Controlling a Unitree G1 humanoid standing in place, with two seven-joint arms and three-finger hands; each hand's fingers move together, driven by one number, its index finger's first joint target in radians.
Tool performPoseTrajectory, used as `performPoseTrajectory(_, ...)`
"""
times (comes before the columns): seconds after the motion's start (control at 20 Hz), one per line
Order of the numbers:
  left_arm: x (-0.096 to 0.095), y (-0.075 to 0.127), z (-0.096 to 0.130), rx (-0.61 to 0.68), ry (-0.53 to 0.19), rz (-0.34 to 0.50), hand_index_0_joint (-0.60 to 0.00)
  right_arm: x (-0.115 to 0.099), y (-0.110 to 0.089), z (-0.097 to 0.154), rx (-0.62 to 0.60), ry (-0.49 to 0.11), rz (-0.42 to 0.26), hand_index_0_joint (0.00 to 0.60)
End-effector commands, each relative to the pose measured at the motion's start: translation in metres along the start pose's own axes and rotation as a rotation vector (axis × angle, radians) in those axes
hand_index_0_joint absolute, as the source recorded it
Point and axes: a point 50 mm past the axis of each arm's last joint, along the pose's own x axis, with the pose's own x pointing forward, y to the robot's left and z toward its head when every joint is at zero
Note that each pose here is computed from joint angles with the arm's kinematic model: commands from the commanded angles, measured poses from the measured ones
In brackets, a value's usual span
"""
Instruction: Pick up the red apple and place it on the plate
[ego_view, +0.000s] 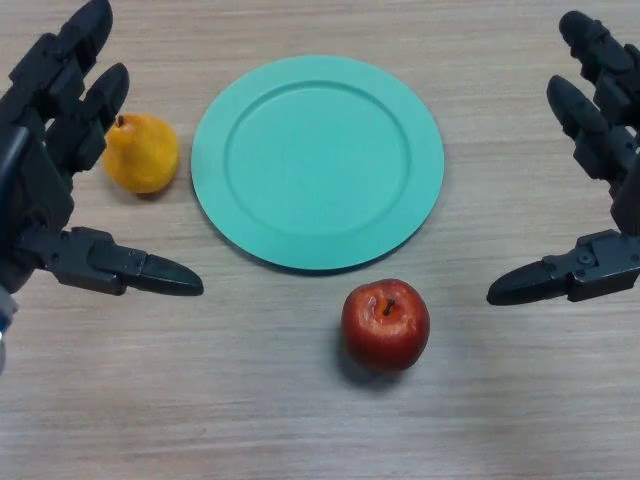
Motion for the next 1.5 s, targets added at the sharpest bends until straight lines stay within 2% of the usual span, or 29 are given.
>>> performPoseTrajectory(0.05, -0.006, 0.018, 0.04, 0.085, -0.192, 0.062, 0.0, -0.003, -0.01, 0.035, -0.081, -0.235, -0.057, 0.0)
performPoseTrajectory(0.25, -0.005, 0.018, 0.039, 0.096, -0.203, 0.086, 0.0, -0.004, -0.006, 0.032, -0.131, -0.204, -0.007, 0.0)
performPoseTrajectory(0.5, -0.005, 0.022, 0.04, 0.1, -0.22, 0.092, 0.0, -0.006, -0.007, 0.029, -0.116, -0.182, -0.025, 0.0)
performPoseTrajectory(0.7, -0.003, 0.025, 0.027, 0.16, -0.197, 0.121, 0.0, -0.008, -0.003, 0.014, -0.149, -0.118, 0.001, 0.0)
performPoseTrajectory(0.9, -0.001, 0.026, 0.018, 0.199, -0.213, 0.126, 0.0, -0.012, 0.01, -0.016, -0.178, -0.07, 0.018, 0.0)
performPoseTrajectory(0.95, -0.001, 0.024, 0.017, 0.209, -0.203, 0.117, 0.0, -0.012, 0.013, -0.03, -0.208, -0.072, 0.013, 0.0)
performPoseTrajectory(1.1, -0.003, 0.023, 0.014, 0.227, -0.152, 0.086, 0.0, -0.014, 0.021, -0.05, -0.222, -0.068, 0.004, 0.0)
performPoseTrajectory(1.25, -0.004, 0.025, 0.015, 0.21, -0.139, 0.086, 0.0, -0.019, 0.042, -0.08, -0.205, 0.011, 0.078, 0.0)
performPoseTrajectory(1.3, -0.004, 0.025, 0.015, 0.208, -0.141, 0.089, 0.0, -0.02, 0.044, -0.084, -0.2, 0.03, 0.086, 0.0)
performPoseTrajectory(1.35, -0.006, 0.025, 0.015, 0.204, -0.152, 0.105, 0.0, -0.02, 0.053, -0.091, -0.172, 0.078, 0.101, 0.0)
performPoseTrajectory(1.4, -0.006, 0.025, 0.014, 0.211, -0.156, 0.106, 0.0, -0.02, 0.056, -0.094, -0.165, 0.092, 0.105, 0.0)
performPoseTrajectory(1.45, -0.007, 0.024, 0.012, 0.224, -0.156, 0.106, 0.0, -0.019, 0.062, -0.098, -0.158, 0.117, 0.114, 0.05)
performPoseTrajectory(1.5, -0.007, 0.024, 0.011, 0.224, -0.155, 0.106, 0.0, -0.019, 0.063, -0.098, -0.157, 0.12, 0.114, 0.15)
